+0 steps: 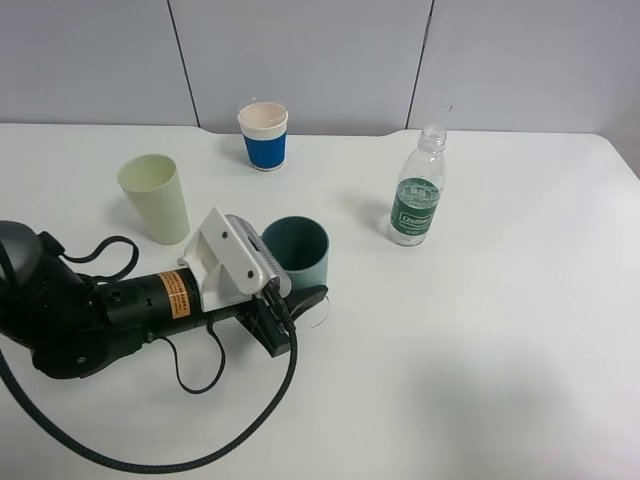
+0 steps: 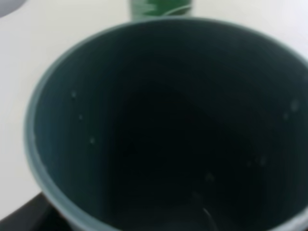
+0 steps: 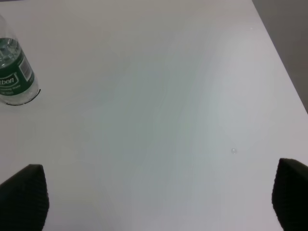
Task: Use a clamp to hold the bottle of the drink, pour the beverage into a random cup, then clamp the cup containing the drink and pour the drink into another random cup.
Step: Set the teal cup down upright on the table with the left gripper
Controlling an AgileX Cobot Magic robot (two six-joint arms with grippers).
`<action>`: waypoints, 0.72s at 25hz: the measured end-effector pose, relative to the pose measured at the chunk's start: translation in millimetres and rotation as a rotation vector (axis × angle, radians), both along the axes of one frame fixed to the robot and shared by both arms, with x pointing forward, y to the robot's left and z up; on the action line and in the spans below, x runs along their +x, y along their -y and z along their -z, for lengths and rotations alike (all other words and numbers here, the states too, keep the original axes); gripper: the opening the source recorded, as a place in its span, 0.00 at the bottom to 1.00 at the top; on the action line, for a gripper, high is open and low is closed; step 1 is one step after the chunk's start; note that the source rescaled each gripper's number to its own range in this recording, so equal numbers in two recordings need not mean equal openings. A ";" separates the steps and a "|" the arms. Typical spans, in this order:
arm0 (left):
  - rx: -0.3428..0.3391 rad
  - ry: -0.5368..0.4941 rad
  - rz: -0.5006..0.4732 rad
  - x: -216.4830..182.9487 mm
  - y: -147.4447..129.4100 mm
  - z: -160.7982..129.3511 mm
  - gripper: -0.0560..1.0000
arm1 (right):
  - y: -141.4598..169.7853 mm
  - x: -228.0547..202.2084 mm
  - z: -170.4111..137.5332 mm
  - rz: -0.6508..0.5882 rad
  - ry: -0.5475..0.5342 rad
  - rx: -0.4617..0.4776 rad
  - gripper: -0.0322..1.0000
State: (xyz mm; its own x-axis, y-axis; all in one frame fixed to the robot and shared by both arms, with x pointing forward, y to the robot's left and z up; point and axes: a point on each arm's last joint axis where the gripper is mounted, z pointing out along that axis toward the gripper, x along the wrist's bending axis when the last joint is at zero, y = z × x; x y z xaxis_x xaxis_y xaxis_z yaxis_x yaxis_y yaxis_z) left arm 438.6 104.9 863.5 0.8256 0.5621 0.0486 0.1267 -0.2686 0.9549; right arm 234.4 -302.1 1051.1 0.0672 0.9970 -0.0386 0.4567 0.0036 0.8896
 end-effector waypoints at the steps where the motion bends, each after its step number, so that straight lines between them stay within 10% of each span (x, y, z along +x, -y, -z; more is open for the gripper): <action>1: 0.000 0.001 0.013 0.7 2.0 1.1 0.06 | 0.0 0.0 0.0 0.000 0.000 0.000 0.98; 18: 0.016 -0.012 0.074 5.6 12.5 16.1 0.06 | 0.0 0.0 0.0 0.000 0.000 0.000 0.98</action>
State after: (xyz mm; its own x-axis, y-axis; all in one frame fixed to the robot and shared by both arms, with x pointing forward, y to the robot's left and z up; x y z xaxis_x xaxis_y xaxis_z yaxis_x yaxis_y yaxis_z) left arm 444.1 92.4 847.4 0.8654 0.4988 0.0469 0.1175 -0.2931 0.9488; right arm 234.4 -302.1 1051.1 0.0672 0.9970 -0.0386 0.4567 0.0036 0.8896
